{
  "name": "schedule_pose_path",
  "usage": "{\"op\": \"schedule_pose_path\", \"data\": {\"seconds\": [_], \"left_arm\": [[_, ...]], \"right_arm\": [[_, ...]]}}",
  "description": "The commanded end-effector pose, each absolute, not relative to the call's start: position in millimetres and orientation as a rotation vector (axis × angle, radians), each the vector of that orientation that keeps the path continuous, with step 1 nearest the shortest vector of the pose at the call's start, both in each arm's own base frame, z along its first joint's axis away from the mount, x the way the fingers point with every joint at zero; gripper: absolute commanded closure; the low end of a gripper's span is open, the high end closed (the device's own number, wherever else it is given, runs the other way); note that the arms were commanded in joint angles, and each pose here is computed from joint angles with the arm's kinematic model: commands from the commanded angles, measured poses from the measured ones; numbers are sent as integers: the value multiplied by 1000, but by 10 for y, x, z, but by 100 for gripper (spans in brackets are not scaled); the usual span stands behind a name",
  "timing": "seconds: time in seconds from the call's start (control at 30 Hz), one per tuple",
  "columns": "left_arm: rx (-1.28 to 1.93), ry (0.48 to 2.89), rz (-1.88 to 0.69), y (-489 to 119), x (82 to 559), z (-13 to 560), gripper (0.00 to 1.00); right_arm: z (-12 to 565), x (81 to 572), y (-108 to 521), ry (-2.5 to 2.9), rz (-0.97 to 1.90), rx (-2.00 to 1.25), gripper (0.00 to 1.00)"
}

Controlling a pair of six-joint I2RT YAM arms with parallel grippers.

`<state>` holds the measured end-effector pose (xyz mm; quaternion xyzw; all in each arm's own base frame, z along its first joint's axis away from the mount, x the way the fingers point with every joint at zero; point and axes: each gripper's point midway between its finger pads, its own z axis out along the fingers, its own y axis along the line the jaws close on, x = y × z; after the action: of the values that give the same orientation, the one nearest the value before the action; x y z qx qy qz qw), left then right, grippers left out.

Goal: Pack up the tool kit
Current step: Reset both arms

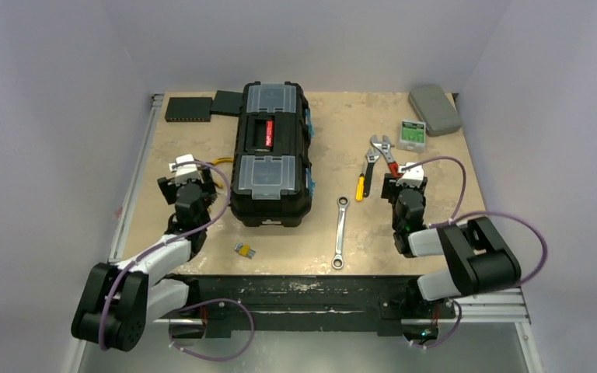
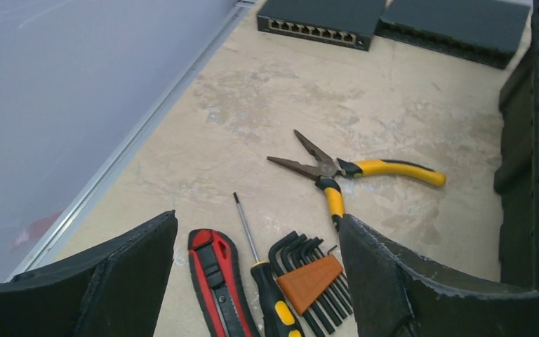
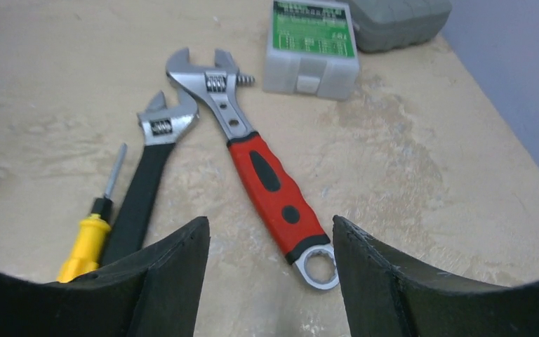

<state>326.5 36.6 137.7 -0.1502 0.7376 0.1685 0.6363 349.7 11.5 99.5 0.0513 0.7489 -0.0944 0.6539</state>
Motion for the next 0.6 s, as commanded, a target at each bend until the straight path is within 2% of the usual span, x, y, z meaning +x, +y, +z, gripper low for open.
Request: {"op": "schedule_pose_path", "data": {"seconds": [0.0,0.03,0.17,0.23,0.3,0.37,0.4,0.43,0.47,0.5,0.57], "left_arm": [[-246,1580,351,263,3467,1492,19],[-221,1572,354,240,3487,1474,19],[-190,1541,327,238,3570,1400,17],[-168,1609,279,211,3595,1301,16],[-75,1616,239,111,3721,1259,19],[-54,1643,187,44,3730,1253,15],[-33,1667,167,27,3745,1213,16],[-27,1641,172,38,3760,1240,17],[-33,1638,174,49,3739,1236,17],[-42,1653,175,58,3720,1215,5],[-85,1651,198,119,3748,1227,0]], "right_arm": [[1156,3732,-3,1591,-121,158,39],[1135,3776,-12,1602,-59,141,44],[1061,3915,21,1661,-20,100,43],[1053,3925,25,1676,-24,89,43],[1068,3927,20,1658,-36,75,47],[1023,3905,2,1680,-51,70,48],[1038,3915,-6,1678,-53,77,47],[1042,3929,26,1675,-34,74,38],[1041,3934,42,1672,-23,72,12],[1049,3930,36,1668,-26,72,5],[1055,3929,28,1668,-32,72,2]]}}
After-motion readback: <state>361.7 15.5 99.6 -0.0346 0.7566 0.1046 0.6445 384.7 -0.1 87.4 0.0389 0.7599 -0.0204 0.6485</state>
